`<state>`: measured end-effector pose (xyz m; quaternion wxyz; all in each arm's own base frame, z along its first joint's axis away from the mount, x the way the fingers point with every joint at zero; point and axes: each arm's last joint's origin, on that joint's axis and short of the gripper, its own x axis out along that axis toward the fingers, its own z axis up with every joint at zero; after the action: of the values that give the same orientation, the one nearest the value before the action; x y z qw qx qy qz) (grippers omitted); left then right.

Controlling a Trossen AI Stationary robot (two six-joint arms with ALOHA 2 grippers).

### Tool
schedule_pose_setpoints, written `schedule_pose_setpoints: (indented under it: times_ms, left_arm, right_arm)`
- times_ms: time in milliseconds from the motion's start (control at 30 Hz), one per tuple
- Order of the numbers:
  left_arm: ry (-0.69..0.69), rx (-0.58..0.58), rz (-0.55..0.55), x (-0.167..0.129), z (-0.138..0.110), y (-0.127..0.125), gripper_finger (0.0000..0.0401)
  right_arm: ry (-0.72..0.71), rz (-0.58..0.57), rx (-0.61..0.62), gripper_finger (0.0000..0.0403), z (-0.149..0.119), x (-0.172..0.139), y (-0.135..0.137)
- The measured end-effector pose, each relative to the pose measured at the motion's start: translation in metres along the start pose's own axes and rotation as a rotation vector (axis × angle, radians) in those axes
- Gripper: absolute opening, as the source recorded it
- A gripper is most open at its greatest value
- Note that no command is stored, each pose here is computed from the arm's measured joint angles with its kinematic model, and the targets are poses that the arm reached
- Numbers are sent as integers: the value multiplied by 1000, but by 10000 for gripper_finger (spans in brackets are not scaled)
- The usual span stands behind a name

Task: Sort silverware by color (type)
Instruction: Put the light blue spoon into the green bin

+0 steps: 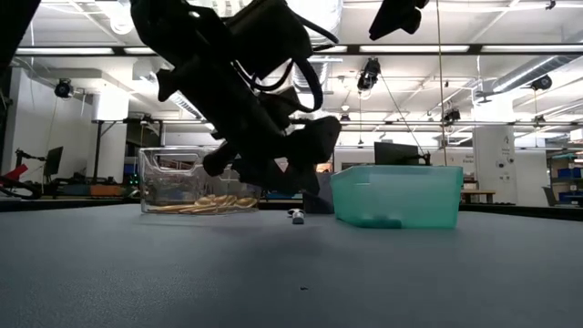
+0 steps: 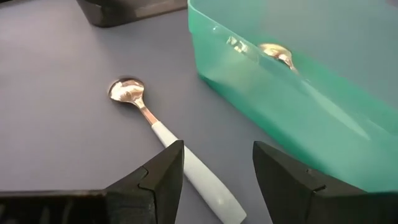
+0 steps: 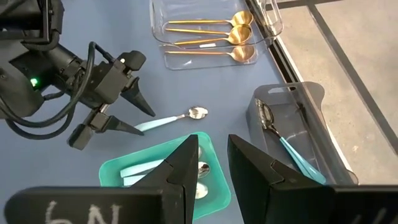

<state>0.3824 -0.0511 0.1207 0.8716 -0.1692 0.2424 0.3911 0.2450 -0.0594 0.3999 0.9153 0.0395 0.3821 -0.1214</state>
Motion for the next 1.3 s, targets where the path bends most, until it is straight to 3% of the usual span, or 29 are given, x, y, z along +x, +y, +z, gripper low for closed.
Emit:
schedule_pose_setpoints:
  times_ms: [400, 633, 900, 1300]
  left_arm:
    - [8, 14, 32, 11, -5, 0, 174]
    - [53, 89, 98, 11, -10, 8, 175]
    - [72, -7, 45, 11, -9, 5, 175]
    - [57, -47, 7, 10, 4, -9, 174]
  right_arm:
    - [3, 0, -19, 77, 0, 0, 0]
    - [8, 0, -19, 77, -1, 1, 0]
    - [11, 1, -19, 77, -2, 2, 0]
    - [15, 1, -40, 77, -2, 3, 0]
